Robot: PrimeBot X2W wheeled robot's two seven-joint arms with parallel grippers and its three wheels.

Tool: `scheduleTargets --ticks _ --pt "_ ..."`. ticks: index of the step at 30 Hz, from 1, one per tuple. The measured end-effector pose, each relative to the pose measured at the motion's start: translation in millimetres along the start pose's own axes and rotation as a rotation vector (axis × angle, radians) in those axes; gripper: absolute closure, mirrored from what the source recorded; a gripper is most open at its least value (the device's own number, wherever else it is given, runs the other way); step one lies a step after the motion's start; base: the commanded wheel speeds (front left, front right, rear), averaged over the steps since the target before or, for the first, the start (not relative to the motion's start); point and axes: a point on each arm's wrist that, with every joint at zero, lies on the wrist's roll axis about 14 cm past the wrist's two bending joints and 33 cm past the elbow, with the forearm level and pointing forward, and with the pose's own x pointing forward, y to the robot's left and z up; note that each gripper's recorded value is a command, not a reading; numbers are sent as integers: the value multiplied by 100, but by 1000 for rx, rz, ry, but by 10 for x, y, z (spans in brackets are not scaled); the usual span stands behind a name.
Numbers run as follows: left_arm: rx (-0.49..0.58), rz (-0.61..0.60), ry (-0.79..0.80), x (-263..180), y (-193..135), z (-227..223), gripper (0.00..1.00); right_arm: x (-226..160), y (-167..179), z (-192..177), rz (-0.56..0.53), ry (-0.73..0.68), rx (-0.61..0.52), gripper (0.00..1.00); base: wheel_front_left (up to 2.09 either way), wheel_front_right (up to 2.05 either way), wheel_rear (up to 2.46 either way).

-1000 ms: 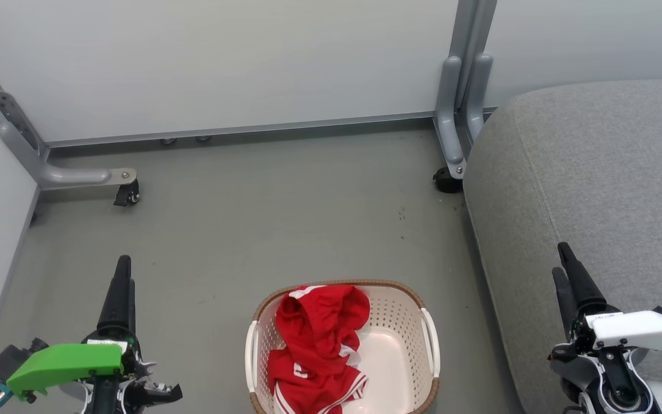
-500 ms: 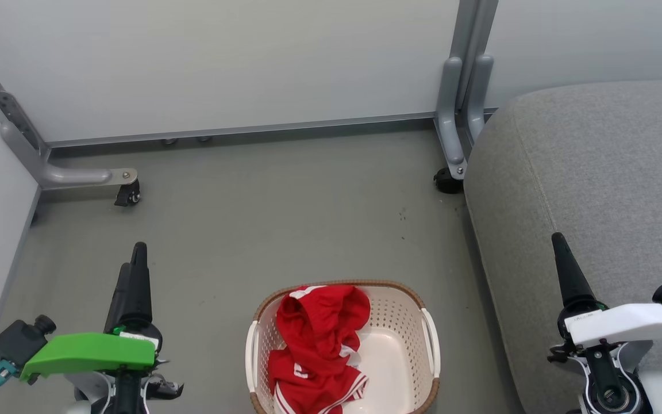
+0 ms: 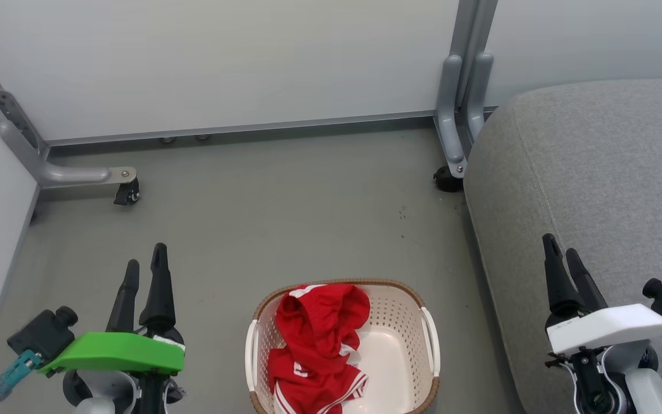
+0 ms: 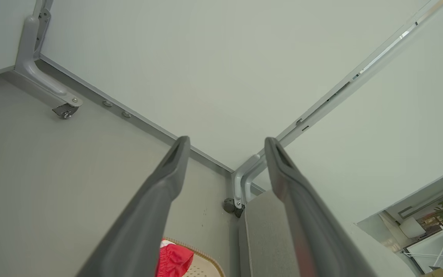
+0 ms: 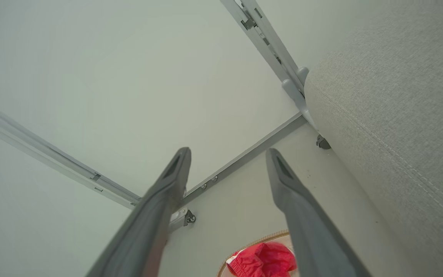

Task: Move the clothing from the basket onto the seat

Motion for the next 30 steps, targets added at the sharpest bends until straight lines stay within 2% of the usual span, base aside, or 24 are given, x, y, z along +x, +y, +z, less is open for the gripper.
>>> scheduleTargets --ticks 15,30 --pt "217 -18 16 -24 -46 -106 0 -6 41 -39 24 2 -213 0 0 0 0" --pt "364 -34 29 -20 -70 -213 0 6 77 -98 49 10 -370 0 0 0 0"
